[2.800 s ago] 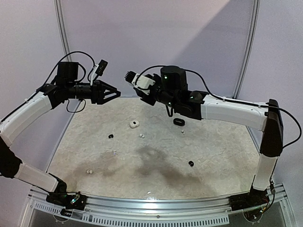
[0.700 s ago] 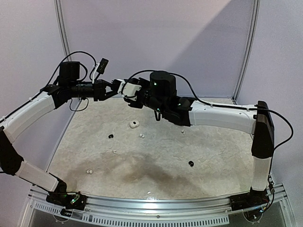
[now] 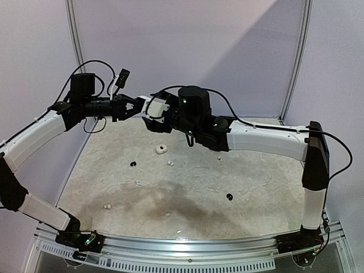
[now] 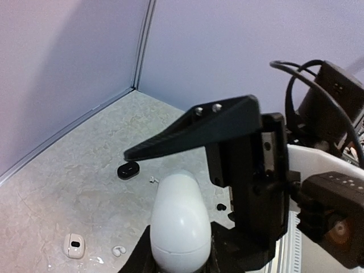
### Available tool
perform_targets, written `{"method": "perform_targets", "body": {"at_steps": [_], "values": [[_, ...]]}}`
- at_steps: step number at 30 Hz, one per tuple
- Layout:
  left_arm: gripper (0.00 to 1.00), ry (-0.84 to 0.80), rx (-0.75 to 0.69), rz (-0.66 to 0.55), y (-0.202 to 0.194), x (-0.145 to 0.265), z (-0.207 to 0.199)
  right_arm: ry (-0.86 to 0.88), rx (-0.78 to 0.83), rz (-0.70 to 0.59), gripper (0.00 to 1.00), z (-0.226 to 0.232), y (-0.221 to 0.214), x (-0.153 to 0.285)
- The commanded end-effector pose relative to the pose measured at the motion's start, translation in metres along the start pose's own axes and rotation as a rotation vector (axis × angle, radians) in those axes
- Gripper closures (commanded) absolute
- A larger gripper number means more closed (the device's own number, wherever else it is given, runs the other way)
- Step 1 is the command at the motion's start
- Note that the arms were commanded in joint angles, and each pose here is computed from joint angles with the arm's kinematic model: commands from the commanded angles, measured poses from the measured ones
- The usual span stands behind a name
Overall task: Insert the wireless bluetooth earbuds into the charging case
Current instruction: Pass from the right arm to the left, then pass from the left arm to the right
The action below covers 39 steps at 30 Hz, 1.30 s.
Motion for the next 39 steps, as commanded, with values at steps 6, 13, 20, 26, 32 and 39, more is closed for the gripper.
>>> {"method": "perform_targets", "body": {"at_steps": [6, 13, 20, 26, 32, 39], "values": [[1.0, -0.099, -0.296, 0.058, -0.02, 0.015, -0.017, 0.378, -0.458, -0.157, 0.01, -0.031, 0.001, 0.047], [1.0, -0.169, -0.363, 0.084, -0.031, 0.015, -0.025, 0.573, -0.675, -0.248, 0.18, -0.022, 0.004, 0.051], [1.0, -0.172, -0.356, 0.09, -0.033, 0.013, -0.027, 0.651, -0.725, -0.306, 0.4, -0.015, 0.01, 0.04], [1.0, -0.165, -0.358, 0.085, -0.032, 0.012, -0.027, 0.706, -0.739, -0.306, 0.46, -0.002, 0.008, 0.037], [1.0, -0.17, -0.35, 0.09, -0.034, 0.011, -0.027, 0.706, -0.748, -0.317, 0.65, -0.001, 0.008, 0.034], [1.0, -0.174, -0.341, 0.089, -0.035, 0.011, -0.027, 0.72, -0.75, -0.319, 0.89, 0.001, 0.009, 0.031]]}}
Point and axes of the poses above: each gripper's point midway between its finger pads, its own x axis back along the fingers, its own z axis along the line the jaws close on, y = z × x, the point moved 5 cm from there along x, back along the fingers, and after that the axes turned 15 degrees about x, right-handed, at the moved point
